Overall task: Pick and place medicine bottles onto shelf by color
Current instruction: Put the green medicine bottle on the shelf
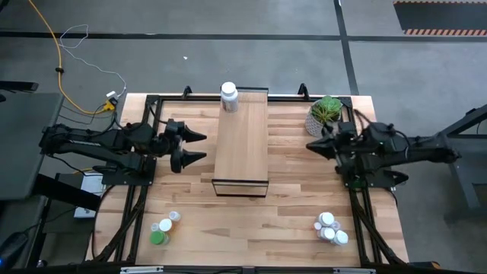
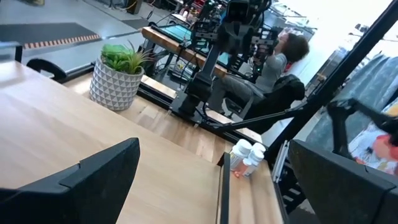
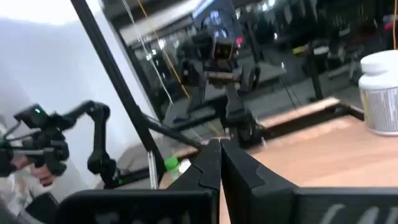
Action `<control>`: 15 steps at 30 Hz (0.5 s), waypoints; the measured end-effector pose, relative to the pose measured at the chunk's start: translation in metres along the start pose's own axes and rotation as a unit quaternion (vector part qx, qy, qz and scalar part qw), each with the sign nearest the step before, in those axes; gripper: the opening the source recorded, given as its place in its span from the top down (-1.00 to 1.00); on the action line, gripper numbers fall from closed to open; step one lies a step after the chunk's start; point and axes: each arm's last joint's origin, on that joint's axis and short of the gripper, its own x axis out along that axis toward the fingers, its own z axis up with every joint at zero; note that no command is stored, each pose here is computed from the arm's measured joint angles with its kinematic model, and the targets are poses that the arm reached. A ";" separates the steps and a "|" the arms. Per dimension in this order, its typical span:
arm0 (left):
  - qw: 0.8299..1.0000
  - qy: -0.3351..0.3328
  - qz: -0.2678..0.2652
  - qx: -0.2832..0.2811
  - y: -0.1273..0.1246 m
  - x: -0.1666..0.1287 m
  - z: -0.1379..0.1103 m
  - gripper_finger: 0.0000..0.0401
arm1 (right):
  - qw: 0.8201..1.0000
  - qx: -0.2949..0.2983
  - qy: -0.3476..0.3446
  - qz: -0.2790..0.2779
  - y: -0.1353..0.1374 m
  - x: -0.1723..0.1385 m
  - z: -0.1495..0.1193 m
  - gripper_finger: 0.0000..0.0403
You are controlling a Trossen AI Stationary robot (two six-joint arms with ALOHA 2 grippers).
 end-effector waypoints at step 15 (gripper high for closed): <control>0.996 0.008 0.006 0.086 -0.001 0.000 -0.003 -0.28 | 0.997 0.032 0.060 -0.032 0.004 0.038 0.014 1.00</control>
